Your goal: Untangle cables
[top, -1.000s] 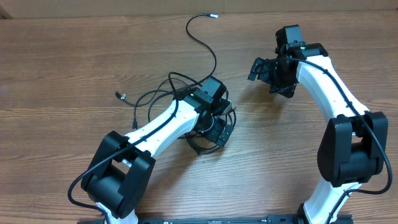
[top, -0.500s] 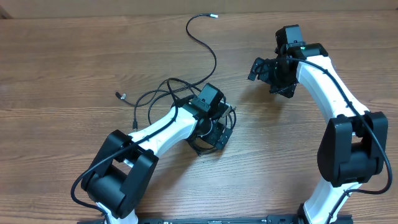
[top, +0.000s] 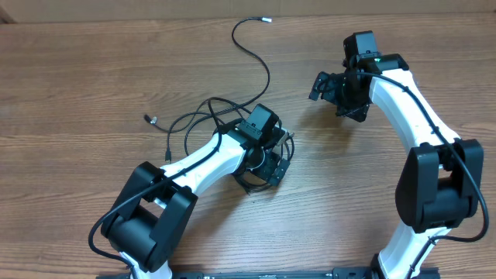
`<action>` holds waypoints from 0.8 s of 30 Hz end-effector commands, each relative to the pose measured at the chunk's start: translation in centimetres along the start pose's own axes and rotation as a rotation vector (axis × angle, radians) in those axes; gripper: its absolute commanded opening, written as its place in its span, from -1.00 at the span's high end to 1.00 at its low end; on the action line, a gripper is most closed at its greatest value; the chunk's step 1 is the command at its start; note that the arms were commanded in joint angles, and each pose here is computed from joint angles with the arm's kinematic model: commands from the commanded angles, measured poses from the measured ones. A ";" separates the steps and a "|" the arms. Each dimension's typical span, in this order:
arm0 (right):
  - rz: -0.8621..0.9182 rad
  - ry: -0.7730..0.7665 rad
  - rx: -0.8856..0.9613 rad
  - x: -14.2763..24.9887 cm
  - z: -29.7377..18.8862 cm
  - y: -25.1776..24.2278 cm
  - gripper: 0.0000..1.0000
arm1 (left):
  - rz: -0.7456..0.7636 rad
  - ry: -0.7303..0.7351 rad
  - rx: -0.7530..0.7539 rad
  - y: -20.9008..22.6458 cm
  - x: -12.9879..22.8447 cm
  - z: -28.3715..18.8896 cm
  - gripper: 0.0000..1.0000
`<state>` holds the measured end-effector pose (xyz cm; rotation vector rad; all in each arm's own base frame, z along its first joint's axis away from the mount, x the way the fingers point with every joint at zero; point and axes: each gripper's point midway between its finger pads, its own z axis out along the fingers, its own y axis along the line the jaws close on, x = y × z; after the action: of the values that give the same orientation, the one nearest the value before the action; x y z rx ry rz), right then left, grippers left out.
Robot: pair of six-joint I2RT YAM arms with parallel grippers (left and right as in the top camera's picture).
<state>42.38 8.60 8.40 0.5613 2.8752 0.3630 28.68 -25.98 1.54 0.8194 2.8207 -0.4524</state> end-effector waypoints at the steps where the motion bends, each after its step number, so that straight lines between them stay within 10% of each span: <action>1: -0.003 -0.003 -0.003 0.0 -0.1 0.1 -1.00 | -0.014 0.013 0.007 0.1 0.4 0.4 -0.99; 8: -0.003 -0.003 -0.003 0.0 -0.1 0.1 -1.00 | -0.014 0.007 0.008 0.0 0.3 0.4 -1.00; 11: -0.003 -0.003 -0.002 0.0 -0.1 0.1 -1.00 | -0.005 -0.033 0.014 -0.1 -0.7 0.4 -0.37; 14: -0.003 -0.003 -0.003 0.0 -0.1 0.1 -1.00 | 0.001 -0.035 0.017 -0.3 -0.8 0.5 -0.23; 21: -0.003 -0.003 -0.003 0.0 -0.1 0.1 -1.00 | 0.003 -0.034 0.017 -0.3 -0.7 0.5 -0.56; 24: -0.003 -0.003 -0.002 0.0 -0.1 0.1 -1.00 | 0.006 -0.031 0.017 -0.3 -0.6 0.5 -0.99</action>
<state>42.38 8.60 8.40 0.5607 2.8752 0.3630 29.51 -26.66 1.80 0.8041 2.7763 -0.4764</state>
